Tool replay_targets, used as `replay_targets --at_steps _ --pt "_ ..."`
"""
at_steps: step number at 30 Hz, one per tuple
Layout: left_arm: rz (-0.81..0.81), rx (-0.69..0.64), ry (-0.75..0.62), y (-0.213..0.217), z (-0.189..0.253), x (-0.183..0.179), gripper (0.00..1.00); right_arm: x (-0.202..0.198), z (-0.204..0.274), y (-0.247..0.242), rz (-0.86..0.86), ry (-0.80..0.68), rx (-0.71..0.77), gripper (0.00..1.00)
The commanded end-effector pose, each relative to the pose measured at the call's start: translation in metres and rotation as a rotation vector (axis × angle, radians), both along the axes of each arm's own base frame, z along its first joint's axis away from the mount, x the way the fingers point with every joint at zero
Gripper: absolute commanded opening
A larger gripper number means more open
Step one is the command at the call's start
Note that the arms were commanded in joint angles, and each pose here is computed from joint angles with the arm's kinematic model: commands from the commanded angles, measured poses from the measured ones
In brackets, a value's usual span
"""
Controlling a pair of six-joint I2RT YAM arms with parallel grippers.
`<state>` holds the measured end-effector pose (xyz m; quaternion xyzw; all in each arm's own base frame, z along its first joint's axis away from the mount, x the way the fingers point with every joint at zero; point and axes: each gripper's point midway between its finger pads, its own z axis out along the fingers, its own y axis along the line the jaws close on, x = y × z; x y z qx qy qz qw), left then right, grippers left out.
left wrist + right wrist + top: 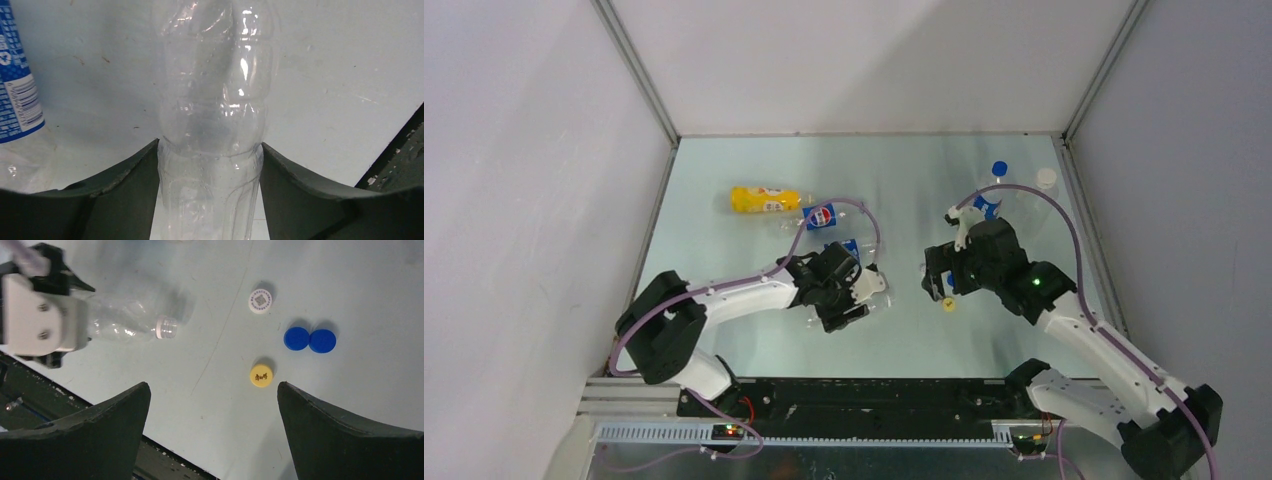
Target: Screw on the bottle caps
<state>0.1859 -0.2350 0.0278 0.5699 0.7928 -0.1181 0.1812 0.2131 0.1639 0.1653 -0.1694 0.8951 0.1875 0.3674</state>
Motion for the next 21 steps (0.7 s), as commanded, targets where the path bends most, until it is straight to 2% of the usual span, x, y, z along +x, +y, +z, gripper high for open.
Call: replay_targets --at_steps 1,8,13,18,21 --pt "-0.003 -0.140 -0.058 -0.021 0.030 0.005 0.66 0.016 -0.006 -0.005 -0.099 0.036 -0.021 1.00" --pt "0.043 -0.283 -0.163 -0.021 0.068 0.007 0.50 0.038 -0.020 -0.006 -0.146 0.085 -0.049 0.99" --pt "0.061 -0.401 -0.240 -0.018 0.094 0.004 0.31 0.060 -0.029 -0.010 -0.183 0.108 -0.105 0.92" --pt "0.064 -0.624 -0.362 -0.020 0.143 -0.001 0.09 0.077 -0.050 -0.007 -0.189 0.175 -0.164 0.88" --pt "0.081 -0.762 -0.456 -0.015 0.172 -0.003 0.04 0.086 -0.064 -0.006 -0.191 0.219 -0.196 0.83"
